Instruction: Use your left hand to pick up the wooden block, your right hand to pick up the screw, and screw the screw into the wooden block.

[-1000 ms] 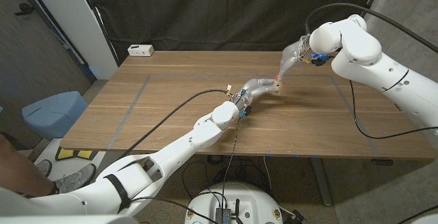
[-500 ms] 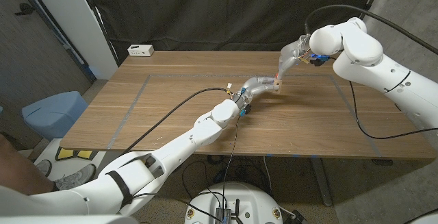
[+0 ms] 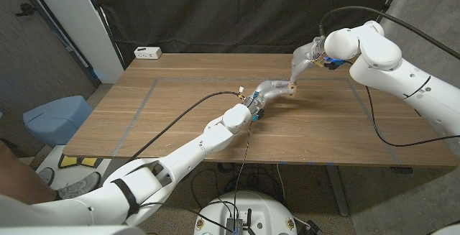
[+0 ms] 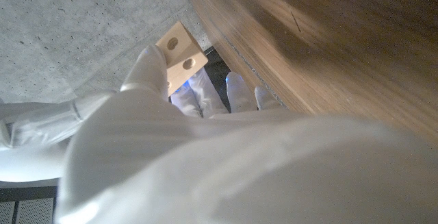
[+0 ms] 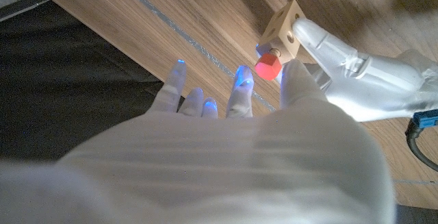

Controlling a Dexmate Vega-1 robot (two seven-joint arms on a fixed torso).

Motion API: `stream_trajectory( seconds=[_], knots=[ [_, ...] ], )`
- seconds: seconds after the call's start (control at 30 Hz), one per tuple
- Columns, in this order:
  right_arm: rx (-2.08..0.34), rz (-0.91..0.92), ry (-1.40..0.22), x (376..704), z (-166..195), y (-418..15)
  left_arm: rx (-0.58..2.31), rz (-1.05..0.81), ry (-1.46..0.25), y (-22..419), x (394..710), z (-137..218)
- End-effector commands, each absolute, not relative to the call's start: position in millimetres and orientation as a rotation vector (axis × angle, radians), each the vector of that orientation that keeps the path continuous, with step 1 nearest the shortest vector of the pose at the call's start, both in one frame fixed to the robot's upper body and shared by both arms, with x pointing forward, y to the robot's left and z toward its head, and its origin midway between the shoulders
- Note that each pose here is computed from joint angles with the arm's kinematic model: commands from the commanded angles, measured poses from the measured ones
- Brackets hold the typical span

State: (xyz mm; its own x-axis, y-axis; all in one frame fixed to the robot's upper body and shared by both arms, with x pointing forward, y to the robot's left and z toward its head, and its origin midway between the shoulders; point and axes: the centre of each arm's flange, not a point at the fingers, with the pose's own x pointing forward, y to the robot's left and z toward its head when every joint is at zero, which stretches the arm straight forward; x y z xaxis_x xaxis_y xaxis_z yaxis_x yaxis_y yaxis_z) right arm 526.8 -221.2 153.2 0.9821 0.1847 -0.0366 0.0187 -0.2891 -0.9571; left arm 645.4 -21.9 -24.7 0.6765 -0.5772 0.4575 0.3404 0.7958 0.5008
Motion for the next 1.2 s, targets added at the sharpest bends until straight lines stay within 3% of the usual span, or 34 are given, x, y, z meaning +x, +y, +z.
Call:
stream_trajectory(
  seconds=[0.03,1.2],
  knots=[
    [-1.858,0.157,-0.16,528.2,149.8,-220.3,0.4,-0.53,-0.64,-21.5,644.7,-26.2],
    [-1.853,0.108,-0.196,525.8,142.1,-221.3,0.402,-0.528,-0.64,-22.1,641.9,-28.2]
  ],
)
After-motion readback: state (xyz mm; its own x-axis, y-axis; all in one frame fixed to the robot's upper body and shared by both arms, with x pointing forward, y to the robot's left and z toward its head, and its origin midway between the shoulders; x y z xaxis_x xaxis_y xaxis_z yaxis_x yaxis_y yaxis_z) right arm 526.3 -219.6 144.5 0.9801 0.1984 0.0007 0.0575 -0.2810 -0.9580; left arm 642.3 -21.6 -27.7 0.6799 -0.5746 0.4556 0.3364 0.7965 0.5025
